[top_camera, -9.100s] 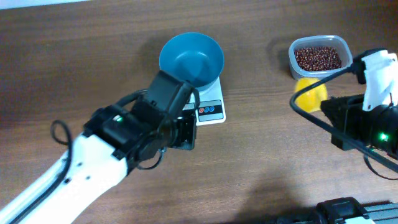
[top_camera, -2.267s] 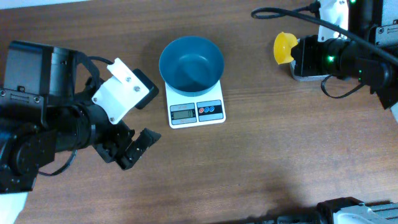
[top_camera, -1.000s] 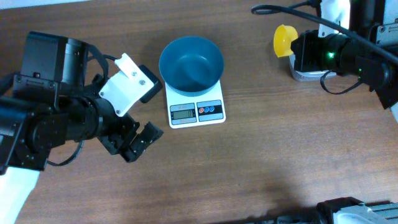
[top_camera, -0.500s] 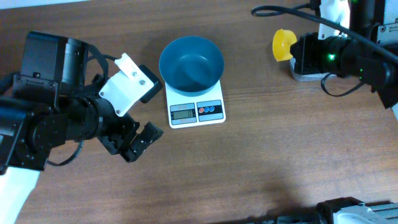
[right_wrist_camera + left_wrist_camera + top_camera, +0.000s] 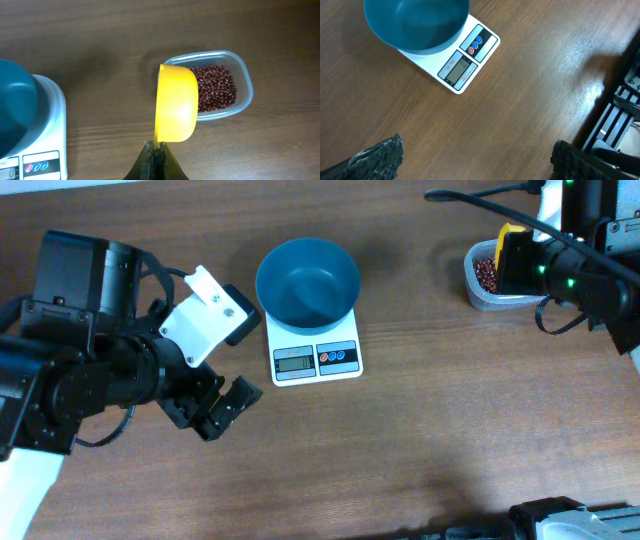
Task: Scoop item into bowl and weigh 50g on scale
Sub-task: 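Lower the scoop into the red beans and scoop with the right gripper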
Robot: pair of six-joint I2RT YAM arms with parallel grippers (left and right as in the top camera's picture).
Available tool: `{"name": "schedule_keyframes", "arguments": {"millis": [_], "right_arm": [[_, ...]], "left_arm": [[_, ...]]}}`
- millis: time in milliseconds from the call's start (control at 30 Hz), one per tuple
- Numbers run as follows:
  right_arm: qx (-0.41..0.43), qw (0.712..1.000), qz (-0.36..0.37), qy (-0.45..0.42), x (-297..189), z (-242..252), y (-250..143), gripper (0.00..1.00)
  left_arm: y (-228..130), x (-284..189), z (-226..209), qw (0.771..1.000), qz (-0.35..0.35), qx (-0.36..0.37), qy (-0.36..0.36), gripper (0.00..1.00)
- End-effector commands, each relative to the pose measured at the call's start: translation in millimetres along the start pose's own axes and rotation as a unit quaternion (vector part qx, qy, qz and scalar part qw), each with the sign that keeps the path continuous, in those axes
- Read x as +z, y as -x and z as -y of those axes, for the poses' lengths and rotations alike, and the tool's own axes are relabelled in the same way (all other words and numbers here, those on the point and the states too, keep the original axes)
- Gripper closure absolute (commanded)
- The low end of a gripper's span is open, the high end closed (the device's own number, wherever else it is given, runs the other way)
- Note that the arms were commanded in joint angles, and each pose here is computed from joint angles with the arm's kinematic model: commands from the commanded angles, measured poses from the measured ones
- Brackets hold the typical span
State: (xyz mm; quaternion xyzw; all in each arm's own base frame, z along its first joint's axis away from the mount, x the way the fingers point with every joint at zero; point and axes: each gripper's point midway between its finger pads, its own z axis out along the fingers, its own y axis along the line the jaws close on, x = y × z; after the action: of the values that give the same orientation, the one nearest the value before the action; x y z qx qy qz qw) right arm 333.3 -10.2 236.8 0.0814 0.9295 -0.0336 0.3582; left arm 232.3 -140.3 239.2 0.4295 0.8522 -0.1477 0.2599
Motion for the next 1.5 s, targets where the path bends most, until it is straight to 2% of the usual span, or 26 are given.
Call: {"name": "schedule_keyframes", "arguments": {"millis": [0,100,200,300,400,600,767,1033,1267,1467], "right_arm": [[-0.036,0.995,0.014,-0.091,-8,32,9,0.96],[-0.105,0.989,-0.007,-0.107,-2,38,5,0.96],[-0.115,0.985,-0.042,-0.12,14,55,-3,0.96],[-0.133,0.985,-0.076,-0.079,35,56,-12,0.96],[-0.121,0.987,-0.088,-0.056,52,57,-14,0.96],[-0.154,0.981,-0.115,-0.032,77,51,-20,0.96],[-0.167,0.982,-0.076,-0.049,88,55,2,0.96],[-0.154,0.981,-0.1,-0.069,112,79,-7,0.96],[-0.158,0.977,-0.125,-0.067,142,81,-19,0.96],[-0.18,0.97,-0.111,-0.12,144,98,-7,0.96]], "left_arm": [[3,-1,1,1.0,0.005,-0.004,-0.004,0.02],[3,-1,1,1.0,0.005,-0.004,-0.004,0.02],[3,-1,1,1.0,0.005,-0.004,-0.004,0.02],[3,-1,1,1.0,0.005,-0.004,-0.004,0.02],[3,-1,1,1.0,0.005,-0.004,-0.004,0.02],[3,-1,1,1.0,0.005,-0.004,-0.004,0.02],[3,-1,1,1.0,0.005,-0.004,-0.004,0.02],[3,-1,1,1.0,0.005,-0.004,-0.004,0.01],[3,-1,1,1.0,0.005,-0.004,-0.004,0.02],[3,-1,1,1.0,0.005,-0.004,-0.004,0.02]]}}
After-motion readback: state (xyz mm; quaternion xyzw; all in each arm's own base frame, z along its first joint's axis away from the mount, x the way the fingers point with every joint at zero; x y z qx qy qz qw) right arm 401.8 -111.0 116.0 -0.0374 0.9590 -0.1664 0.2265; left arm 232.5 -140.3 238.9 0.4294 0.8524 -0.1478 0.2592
